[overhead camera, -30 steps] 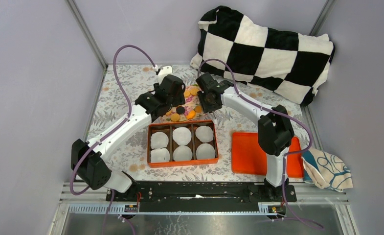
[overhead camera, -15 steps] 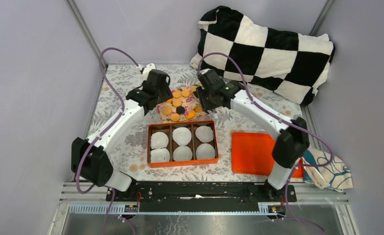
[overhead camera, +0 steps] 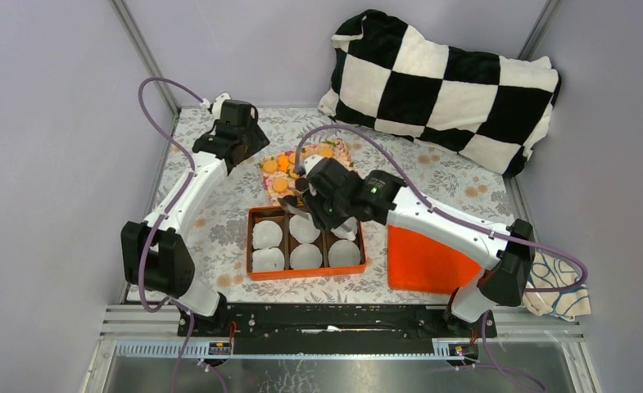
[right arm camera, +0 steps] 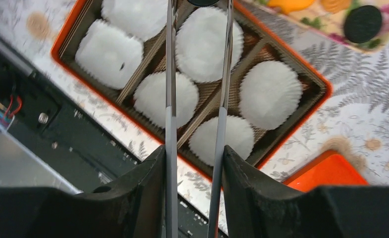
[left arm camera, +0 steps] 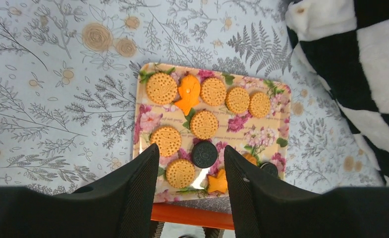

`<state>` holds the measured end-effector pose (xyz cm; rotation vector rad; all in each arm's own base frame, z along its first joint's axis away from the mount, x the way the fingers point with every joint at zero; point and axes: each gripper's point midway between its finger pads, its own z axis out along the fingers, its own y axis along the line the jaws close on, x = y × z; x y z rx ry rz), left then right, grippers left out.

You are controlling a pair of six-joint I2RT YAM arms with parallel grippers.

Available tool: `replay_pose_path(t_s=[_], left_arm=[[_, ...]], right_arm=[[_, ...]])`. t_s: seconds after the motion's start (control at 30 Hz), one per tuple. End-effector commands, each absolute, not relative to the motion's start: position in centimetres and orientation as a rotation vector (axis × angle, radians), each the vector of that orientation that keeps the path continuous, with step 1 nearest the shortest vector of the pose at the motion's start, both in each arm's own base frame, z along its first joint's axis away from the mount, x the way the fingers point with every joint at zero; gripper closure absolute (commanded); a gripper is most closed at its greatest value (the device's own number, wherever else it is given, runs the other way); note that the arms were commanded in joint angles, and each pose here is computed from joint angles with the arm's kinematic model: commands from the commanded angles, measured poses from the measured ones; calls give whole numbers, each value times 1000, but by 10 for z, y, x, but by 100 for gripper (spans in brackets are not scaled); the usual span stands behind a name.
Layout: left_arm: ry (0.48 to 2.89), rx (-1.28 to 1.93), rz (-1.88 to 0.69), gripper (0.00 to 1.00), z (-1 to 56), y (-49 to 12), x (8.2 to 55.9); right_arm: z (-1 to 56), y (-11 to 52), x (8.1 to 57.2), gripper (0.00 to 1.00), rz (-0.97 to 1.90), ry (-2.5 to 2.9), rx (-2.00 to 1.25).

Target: Pack the cookies

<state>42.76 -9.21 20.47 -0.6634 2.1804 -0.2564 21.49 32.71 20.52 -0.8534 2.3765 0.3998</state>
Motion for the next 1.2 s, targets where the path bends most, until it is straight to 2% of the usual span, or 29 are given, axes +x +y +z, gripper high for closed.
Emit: replay_pose_path(t_s=[0.0, 0.37, 0.6, 0.63, 0.7, 0.73, 0.8, 1.03, 1.1, 1.17], left_arm=[[2107, -669, -324, 43, 230, -90, 426], [2119, -653, -300, 43, 224, -84, 412], [2136, -648, -295, 42, 218, -83, 414], [2140, -648, -292, 42, 216, -83, 414], [2141, -648, -290, 42, 215, -83, 415], [2143, -645, -293, 42, 215, -83, 415], [2143, -632, -308, 42, 215, -86, 416], [2142, -599, -354, 42, 218, -93, 417], [2138, -595, -355, 42, 219, -93, 416], [2135, -591, -358, 42, 221, -93, 416]], right_arm=[[204, 347, 183, 100, 431, 2343, -1008], [171, 396, 172, 100, 450, 2350, -1154], [162, 403, 177, 99, 418, 2351, -1167], [161, 403, 176, 97, 417, 2351, -1168], [162, 402, 177, 85, 420, 2347, -1163], [164, 402, 177, 75, 423, 2341, -1157], [166, 402, 178, 63, 429, 2333, -1150], [173, 405, 179, 55, 449, 2317, -1141], [176, 408, 178, 46, 463, 2309, -1140], [180, 409, 178, 45, 474, 2304, -1139]])
